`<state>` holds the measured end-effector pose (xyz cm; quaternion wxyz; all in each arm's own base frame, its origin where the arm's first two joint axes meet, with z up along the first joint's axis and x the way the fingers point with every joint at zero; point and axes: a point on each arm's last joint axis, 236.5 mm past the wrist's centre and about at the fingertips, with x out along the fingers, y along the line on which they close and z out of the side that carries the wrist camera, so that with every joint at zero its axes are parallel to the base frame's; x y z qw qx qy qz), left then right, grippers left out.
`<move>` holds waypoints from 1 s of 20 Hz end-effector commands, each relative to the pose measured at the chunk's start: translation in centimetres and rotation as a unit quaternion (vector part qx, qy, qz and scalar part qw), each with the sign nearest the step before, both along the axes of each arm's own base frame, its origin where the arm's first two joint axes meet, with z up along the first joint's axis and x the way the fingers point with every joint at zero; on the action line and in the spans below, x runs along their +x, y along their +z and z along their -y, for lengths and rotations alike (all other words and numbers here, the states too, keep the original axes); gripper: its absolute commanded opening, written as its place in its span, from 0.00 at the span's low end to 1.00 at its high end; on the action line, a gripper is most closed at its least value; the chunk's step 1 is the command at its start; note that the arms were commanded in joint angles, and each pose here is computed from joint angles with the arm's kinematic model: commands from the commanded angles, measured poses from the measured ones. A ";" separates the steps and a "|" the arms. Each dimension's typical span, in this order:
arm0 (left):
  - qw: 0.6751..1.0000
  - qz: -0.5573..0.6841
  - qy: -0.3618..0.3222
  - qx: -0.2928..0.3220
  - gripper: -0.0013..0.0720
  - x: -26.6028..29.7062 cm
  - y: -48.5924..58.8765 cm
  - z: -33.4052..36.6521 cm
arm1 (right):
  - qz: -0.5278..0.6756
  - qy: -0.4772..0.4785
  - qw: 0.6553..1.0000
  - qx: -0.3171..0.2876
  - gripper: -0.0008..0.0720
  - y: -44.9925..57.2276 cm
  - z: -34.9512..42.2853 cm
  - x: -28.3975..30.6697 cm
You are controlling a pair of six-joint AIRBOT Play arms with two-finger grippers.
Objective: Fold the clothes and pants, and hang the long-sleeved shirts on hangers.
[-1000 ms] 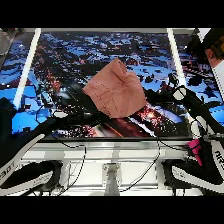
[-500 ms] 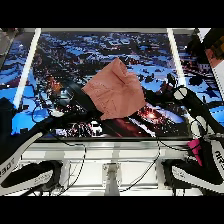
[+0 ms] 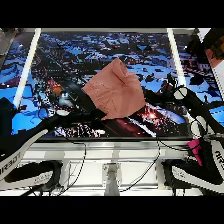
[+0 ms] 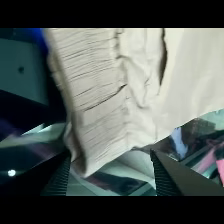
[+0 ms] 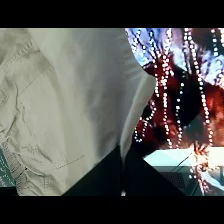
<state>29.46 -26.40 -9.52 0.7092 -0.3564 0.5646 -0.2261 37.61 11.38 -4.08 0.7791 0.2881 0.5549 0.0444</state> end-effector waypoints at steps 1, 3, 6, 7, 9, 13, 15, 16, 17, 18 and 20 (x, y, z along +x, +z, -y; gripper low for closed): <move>1.000 0.001 -0.002 -0.014 0.46 1.2 0.7 1.3 | 0.001 0.001 1.000 -0.004 0.03 0.0 0.2 0.1; 0.999 0.012 -0.003 -0.029 0.06 2.0 2.3 1.5 | 0.002 0.001 1.000 -0.005 0.03 0.0 0.2 0.0; 0.999 0.034 0.006 -0.027 0.03 3.1 3.5 1.0 | 0.013 -0.004 1.000 -0.007 0.03 0.2 0.4 0.6; 0.999 0.041 0.007 -0.020 0.03 3.3 3.5 0.5 | 0.019 -0.007 1.000 -0.009 0.03 0.3 0.5 0.9; 0.998 0.064 0.006 -0.002 0.03 4.1 4.0 -1.0 | 0.028 -0.007 0.999 -0.019 0.09 0.3 0.9 1.3; 0.995 0.085 0.024 0.046 0.03 5.3 5.0 -5.4 | 0.045 -0.004 0.998 -0.050 0.81 0.2 2.1 1.9; 0.994 0.084 0.027 0.069 0.03 5.3 4.9 -6.9 | 0.062 -0.013 0.997 -0.053 0.70 0.6 2.4 2.7; 0.993 0.085 0.022 0.075 0.03 5.1 4.8 -7.1 | 0.056 -0.018 0.997 -0.049 0.55 0.5 2.3 2.6; 0.993 0.083 0.017 0.077 0.03 4.9 4.7 -7.2 | 0.041 -0.018 0.998 -0.045 0.55 0.2 2.2 2.0; 0.993 0.083 0.014 0.081 0.03 4.9 4.6 -7.3 | 0.019 -0.017 0.999 -0.038 0.55 -0.3 2.3 1.3; 0.993 0.083 0.015 0.081 0.03 4.9 4.6 -7.3 | -0.035 -0.019 0.999 -0.007 0.57 -1.2 3.1 -0.6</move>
